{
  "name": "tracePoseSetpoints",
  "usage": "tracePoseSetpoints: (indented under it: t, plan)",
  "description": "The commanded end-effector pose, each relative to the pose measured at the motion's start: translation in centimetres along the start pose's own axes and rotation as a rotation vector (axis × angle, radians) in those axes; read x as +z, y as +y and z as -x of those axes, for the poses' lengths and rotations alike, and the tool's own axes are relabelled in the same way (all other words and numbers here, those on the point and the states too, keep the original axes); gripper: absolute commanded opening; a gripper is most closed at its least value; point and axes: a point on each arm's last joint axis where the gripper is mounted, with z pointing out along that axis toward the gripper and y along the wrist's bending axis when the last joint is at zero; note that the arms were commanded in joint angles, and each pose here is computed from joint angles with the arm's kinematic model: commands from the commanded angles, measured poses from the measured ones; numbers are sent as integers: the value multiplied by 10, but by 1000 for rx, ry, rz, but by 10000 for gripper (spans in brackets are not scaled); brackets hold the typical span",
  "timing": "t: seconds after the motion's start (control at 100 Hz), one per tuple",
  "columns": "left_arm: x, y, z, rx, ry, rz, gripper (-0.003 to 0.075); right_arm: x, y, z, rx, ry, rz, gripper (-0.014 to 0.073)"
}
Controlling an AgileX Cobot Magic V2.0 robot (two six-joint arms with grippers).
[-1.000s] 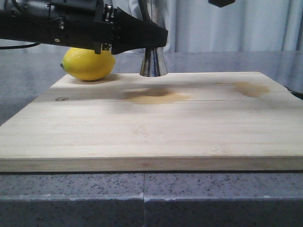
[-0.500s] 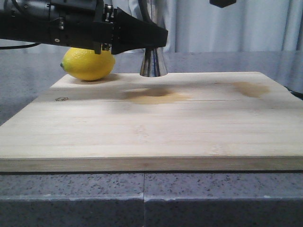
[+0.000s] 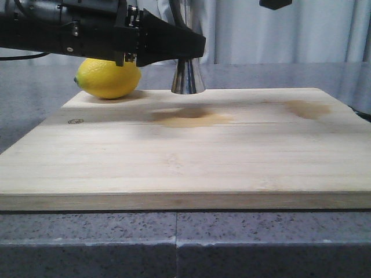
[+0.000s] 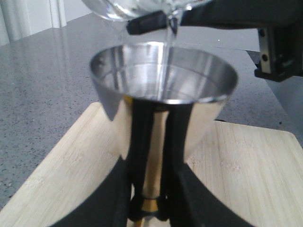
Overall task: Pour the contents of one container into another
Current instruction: 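Tilt the beaker with the right gripper, pouring liquid into the jigger, then tilt the beaker upright with the right gripper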
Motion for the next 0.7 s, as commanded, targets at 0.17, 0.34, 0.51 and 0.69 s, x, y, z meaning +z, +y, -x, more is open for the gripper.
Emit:
tracePoseSetpoints:
  t: [0.17,0.34,0.51,0.69]
  plan:
    - [-2,-9,35,30,-157,-49,-2,-11,-18,2,-9,8,-66,279]
    - [-2,-9,35,30,-157,-49,-2,-11,-18,2,-48,9,-65,279]
    - [-2,-9,35,30,-157,-49,-2,-11,-18,2,-48,9,-65,279]
    - [-2,-9,35,30,-157,-49,-2,-11,-18,2,-55,10,-65,279]
